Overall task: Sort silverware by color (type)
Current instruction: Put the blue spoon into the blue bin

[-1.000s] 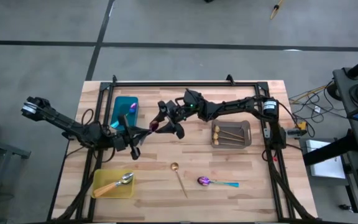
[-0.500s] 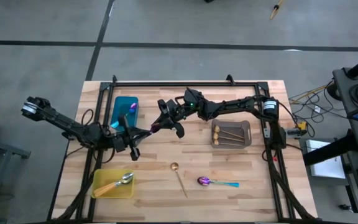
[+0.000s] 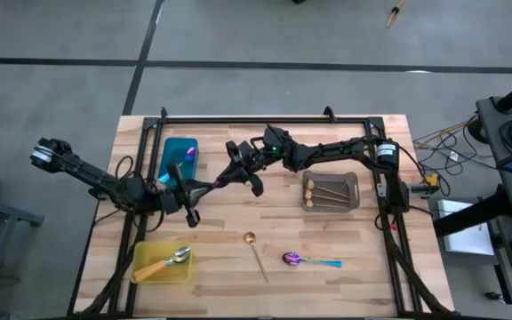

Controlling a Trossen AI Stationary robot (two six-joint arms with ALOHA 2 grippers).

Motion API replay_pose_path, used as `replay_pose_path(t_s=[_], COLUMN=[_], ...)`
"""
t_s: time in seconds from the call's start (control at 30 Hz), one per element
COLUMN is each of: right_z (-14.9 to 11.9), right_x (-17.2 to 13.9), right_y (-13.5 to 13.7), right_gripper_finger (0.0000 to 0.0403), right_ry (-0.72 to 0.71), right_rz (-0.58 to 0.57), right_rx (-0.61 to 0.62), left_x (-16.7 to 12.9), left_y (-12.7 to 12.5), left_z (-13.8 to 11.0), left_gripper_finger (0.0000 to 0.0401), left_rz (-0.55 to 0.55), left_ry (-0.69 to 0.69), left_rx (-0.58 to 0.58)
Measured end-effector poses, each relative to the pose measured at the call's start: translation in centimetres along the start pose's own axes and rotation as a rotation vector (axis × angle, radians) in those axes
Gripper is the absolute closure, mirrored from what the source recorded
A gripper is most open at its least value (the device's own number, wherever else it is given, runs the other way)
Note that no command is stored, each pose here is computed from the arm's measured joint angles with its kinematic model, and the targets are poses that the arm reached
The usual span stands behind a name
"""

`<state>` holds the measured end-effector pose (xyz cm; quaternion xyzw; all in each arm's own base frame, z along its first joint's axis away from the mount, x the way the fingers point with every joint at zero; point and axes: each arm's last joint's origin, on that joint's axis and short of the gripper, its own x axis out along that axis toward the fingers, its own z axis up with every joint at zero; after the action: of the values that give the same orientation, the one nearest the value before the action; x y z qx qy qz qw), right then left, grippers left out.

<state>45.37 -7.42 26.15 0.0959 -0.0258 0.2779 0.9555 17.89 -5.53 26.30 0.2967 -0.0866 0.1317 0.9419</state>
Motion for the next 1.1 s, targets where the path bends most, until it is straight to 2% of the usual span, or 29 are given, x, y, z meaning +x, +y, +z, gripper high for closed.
replay_pose_path(t_s=[0.17,0.37,0.63,0.8,0.97,1.1], right_z=[0.0,0.0,0.4,1.4,2.0,2.5], right_x=[-0.1,-0.1,-1.7,-3.5,-5.5,-7.3], right_y=[-0.1,-0.1,-1.4,-2.1,-2.6,-2.1], right_gripper_finger=[0.0392,0.0392,0.0394,0.0394,0.0394,0.0394], right_ry=[-0.004,-0.002,0.057,0.111,0.193,0.319], right_rz=[-0.014,-0.009,-0.079,-0.119,-0.197,-0.389], right_rx=[0.002,0.001,0.074,0.127,0.207,0.237], left_x=[0.0,0.0,-0.4,-0.7,-1.0,-1.3], left_y=[0.0,0.1,-0.2,-0.4,-0.9,-1.3], left_z=[-0.3,-0.4,-1.4,-2.0,-3.0,-3.7], left_gripper_finger=[0.0362,0.0295,0.0222,0.0201,0.0197,0.0198], left_rz=[0.037,0.069,0.191,0.238,0.255,0.239], left_ry=[0.054,0.084,0.306,0.407,0.497,0.535], left_rx=[0.002,-0.014,0.057,0.072,0.074,0.037])
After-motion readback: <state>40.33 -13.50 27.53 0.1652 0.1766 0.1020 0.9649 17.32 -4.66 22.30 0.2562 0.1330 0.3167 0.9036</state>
